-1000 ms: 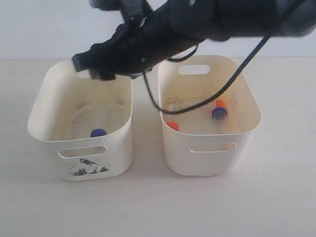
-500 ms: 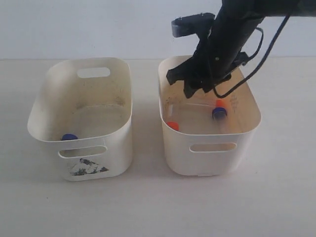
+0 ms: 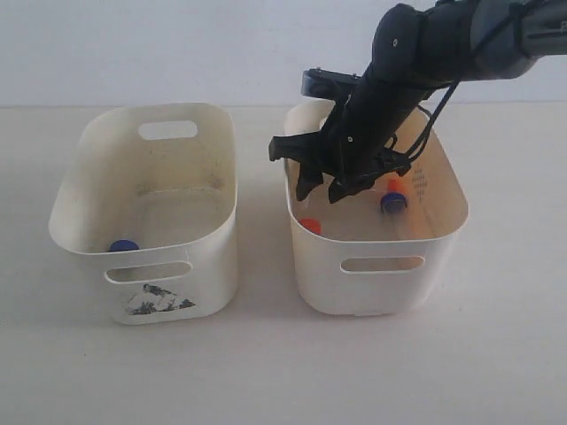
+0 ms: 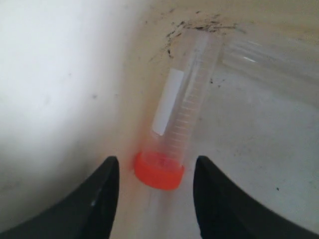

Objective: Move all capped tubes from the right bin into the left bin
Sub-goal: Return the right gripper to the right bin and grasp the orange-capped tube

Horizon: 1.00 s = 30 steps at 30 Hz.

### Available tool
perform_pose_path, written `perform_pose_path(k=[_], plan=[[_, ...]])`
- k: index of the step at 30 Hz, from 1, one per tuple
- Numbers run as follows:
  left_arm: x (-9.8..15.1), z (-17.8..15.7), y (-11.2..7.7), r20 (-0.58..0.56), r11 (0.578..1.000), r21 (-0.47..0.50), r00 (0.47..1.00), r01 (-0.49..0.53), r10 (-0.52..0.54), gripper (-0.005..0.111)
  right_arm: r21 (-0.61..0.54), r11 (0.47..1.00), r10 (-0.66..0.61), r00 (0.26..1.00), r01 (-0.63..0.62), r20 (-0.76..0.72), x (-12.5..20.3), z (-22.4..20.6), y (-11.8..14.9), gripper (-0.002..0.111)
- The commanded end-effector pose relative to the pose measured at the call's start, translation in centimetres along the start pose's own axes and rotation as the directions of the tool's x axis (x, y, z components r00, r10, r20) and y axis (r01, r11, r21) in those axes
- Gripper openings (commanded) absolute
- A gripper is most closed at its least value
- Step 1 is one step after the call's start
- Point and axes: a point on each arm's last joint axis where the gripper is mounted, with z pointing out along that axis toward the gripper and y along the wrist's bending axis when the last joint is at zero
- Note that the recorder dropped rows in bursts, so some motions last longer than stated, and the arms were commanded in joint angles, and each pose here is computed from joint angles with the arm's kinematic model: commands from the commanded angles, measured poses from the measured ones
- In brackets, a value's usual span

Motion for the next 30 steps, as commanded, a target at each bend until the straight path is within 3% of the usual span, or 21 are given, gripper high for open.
perform_pose_path(k=[1,3,7,12,20,30], plan=[[-0.3,-0.1,0.0,0.021,1.000,-0.001,1.000,0.013,-0.013,0.004,-0.013,1.000,0.013,0.999,-0.013,0.034,-0.5,0.1,0.0,0.045],[-0.3,-0.1,0.0,0.021,1.000,-0.001,1.000,0.013,-0.013,0.004,-0.016,1.000,0.017,0.999,-0.016,0.032,-0.5,0.2,0.0,0.048],[-0.3,-0.1,0.0,0.021,1.000,-0.001,1.000,0.013,-0.013,0.004,-0.015,1.000,0.024,0.999,-0.024,0.020,-0.4,0.7,-0.1,0.072],[-0.3,-0.1,0.0,0.021,1.000,-0.001,1.000,0.013,-0.013,0.004,-0.005,0.999,0.044,0.999,-0.044,-0.005,-0.1,2.2,-0.6,0.066],[-0.3,-0.1,0.0,0.021,1.000,-0.001,1.000,0.013,-0.013,0.004,0.019,0.998,0.066,0.997,-0.065,-0.042,0.4,4.7,-1.3,0.066],[-0.3,-0.1,0.0,0.021,1.000,-0.001,1.000,0.013,-0.013,0.004,-0.020,0.999,0.033,0.998,-0.032,0.052,-0.6,0.3,0.0,0.066]])
